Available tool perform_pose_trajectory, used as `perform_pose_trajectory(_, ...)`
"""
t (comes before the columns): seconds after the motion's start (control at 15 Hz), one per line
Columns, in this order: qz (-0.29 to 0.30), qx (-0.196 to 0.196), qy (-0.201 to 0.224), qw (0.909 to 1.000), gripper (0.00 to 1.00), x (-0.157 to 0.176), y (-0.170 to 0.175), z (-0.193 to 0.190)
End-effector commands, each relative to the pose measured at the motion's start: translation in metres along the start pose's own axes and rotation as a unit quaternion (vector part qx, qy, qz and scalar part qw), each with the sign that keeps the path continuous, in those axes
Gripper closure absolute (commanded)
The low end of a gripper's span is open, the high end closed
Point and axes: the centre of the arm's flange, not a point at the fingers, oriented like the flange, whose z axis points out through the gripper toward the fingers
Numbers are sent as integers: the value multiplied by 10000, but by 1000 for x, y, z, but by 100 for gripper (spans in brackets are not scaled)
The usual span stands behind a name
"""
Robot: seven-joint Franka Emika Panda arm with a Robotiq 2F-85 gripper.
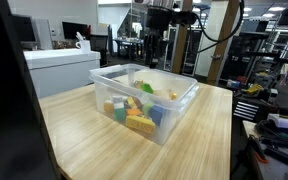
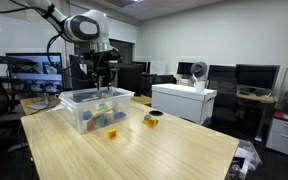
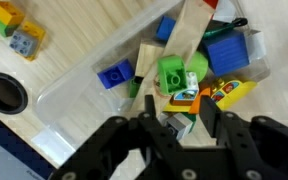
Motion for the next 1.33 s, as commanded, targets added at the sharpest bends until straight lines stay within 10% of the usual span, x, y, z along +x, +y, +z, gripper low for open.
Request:
perform_pose_trajectory(0.0,184,75,81,9998,21,-21,5,12)
perform_pose_trajectory(0.27,858,-18,178,9962,1,-54,45,1)
perform_pose_trajectory(1.27,1267,67,-1405,9819,0,-140,66,126)
